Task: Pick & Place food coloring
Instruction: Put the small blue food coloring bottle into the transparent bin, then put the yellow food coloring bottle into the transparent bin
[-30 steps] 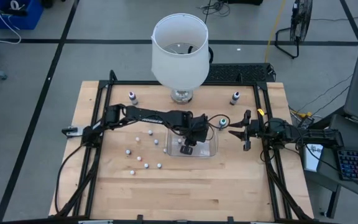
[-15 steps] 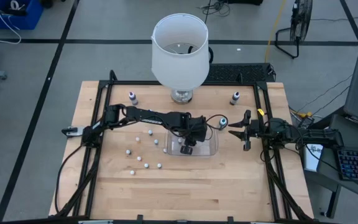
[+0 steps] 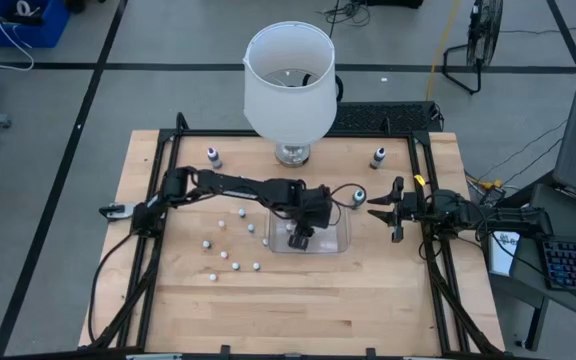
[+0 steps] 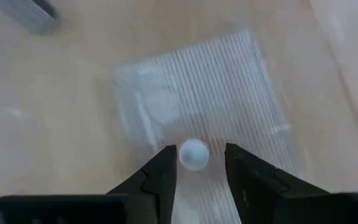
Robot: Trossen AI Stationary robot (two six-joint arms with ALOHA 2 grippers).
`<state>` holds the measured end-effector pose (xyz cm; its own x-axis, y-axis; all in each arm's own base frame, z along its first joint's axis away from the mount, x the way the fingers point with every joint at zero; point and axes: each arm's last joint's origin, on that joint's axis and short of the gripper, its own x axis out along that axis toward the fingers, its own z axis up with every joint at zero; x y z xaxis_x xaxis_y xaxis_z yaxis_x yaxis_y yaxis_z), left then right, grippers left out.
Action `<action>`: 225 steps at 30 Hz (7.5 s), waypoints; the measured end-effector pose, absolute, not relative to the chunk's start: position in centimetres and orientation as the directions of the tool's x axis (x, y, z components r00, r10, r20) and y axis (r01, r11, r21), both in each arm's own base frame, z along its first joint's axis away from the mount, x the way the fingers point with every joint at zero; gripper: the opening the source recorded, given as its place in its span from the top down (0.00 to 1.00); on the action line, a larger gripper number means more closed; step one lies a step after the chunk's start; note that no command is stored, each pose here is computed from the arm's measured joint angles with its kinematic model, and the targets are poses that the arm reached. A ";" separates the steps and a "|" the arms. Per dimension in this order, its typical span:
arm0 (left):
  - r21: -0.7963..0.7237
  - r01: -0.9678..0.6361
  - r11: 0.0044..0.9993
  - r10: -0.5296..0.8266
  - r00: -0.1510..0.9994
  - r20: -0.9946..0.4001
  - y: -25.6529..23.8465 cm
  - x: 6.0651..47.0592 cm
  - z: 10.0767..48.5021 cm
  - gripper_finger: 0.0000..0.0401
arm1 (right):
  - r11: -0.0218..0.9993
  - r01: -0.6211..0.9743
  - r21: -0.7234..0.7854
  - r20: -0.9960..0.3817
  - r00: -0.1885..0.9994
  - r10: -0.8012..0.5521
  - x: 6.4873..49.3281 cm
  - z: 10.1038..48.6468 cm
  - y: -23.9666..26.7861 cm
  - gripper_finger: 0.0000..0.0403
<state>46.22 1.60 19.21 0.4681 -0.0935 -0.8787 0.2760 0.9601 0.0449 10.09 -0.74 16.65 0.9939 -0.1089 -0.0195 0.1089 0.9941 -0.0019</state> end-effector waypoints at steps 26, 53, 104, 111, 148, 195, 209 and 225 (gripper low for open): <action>0.296 -0.271 0.916 0.317 0.036 -0.948 -2.0 31.2 28.1 0.40 | 0.994 0.109 -0.002 -0.021 0.994 -0.109 10.1 16.6 -0.7 0.72; 0.090 -0.517 0.851 0.238 0.228 -0.944 3.7 24.2 16.4 0.33 | 0.994 0.109 -0.002 -0.022 0.994 -0.109 10.1 16.6 -0.7 0.72; 0.012 -0.505 0.863 0.223 0.360 -0.906 3.7 24.3 14.7 0.37 | 0.994 0.109 -0.002 -0.022 0.994 -0.109 10.1 16.6 -0.7 0.72; 0.013 -0.503 0.864 0.223 0.360 -0.906 3.7 24.3 14.7 0.63 | 0.994 0.109 -0.002 -0.022 0.994 -0.109 10.1 16.6 -0.7 0.72; 0.075 -0.089 0.993 0.115 0.625 -0.772 -4.4 34.6 29.9 0.85 | 0.994 0.109 -0.002 -0.022 0.994 -0.109 10.1 16.6 -0.7 0.72; -0.047 -0.028 0.999 -0.026 0.511 -0.859 -0.7 42.2 17.7 0.55 | 0.994 0.109 -0.002 -0.022 0.994 -0.109 10.1 16.6 -0.7 0.72; 0.027 0.077 0.997 -0.033 0.685 -0.728 -0.3 37.5 31.2 0.54 | 0.994 0.109 -0.002 -0.023 0.994 -0.109 10.1 16.6 -0.7 0.72; 0.100 0.020 0.995 0.054 0.728 -0.683 1.1 24.4 22.3 0.54 | 0.994 0.109 -0.002 -0.029 0.994 -0.109 10.2 16.6 -0.7 0.72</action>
